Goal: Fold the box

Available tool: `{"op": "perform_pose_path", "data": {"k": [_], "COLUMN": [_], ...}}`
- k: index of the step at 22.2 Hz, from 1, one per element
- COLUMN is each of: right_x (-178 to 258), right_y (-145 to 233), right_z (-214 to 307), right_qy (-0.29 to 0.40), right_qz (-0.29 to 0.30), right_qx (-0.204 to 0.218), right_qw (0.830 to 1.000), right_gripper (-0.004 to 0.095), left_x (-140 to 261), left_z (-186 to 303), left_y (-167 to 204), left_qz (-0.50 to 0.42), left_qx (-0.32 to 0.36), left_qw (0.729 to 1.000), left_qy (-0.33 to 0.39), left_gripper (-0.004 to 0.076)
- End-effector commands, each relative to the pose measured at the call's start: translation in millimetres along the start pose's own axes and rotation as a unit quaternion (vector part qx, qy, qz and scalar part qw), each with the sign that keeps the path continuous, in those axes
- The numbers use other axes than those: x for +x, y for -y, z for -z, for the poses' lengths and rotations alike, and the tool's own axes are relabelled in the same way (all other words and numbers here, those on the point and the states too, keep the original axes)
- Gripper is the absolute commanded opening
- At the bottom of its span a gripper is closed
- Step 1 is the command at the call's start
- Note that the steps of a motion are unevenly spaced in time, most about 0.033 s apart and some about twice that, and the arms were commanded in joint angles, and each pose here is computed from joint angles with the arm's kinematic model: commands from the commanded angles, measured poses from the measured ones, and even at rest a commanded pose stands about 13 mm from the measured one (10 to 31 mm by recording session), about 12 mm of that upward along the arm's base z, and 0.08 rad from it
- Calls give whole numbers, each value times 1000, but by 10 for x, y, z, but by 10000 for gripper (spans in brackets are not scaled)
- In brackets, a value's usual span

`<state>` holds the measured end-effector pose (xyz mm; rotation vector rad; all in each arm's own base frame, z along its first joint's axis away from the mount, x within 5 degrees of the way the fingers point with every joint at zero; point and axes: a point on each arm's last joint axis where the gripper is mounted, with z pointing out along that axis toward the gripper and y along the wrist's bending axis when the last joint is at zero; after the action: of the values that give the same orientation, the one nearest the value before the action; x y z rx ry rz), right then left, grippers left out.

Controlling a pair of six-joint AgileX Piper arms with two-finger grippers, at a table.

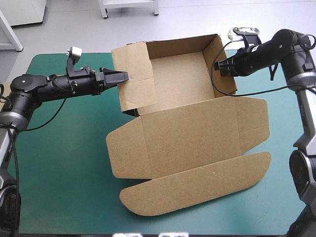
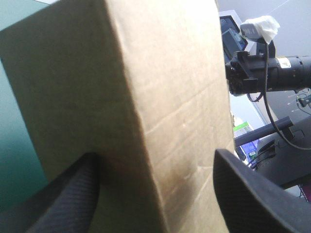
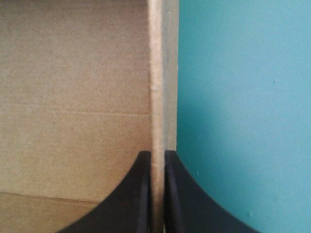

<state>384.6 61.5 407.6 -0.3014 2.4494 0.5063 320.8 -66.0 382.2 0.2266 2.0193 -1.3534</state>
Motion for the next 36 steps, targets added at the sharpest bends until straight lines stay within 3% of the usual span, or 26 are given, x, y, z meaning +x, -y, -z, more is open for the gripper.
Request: {"op": "perform_pose_path", "data": {"k": [1, 4, 13, 22, 25, 29, 33, 36], "right_x": [-70, -61, -62, -62, -65, -53, -29, 3], "right_y": [-228, -348, -411, -407, -419, -581, -756, -816], "right_z": [230, 170, 154, 154, 150, 86, 40, 19], "right_qy": [50, 46, 48, 48, 50, 53, 51, 42], "right_qz": [15, 28, 22, 19, 13, 38, 48, 59], "right_qx": [9, 34, 24, 26, 27, 64, 57, 83], "right_qw": [999, 998, 998, 998, 998, 996, 996, 994], "right_gripper": [-7, -7, -7, -3, -3, -3, -3, -3], "left_x": [-70, -66, 54, 18, 31, 15, 54, 145], "left_z": [17, -28, -192, -275, -313, -409, -688, -771], "left_y": [309, 303, 196, 270, 286, 311, 232, 143], "left_qz": [-11, -18, -26, -31, -35, -30, -20, -31], "left_qx": [36, 15, -124, -171, -216, -235, -242, -296], "left_qw": [999, 999, 992, 985, 976, 971, 970, 953], "left_qy": [39, 40, -11, 5, -2, 13, -18, -49], "left_gripper": [486, 484, 483, 451, 445, 444, 440, 400]}}
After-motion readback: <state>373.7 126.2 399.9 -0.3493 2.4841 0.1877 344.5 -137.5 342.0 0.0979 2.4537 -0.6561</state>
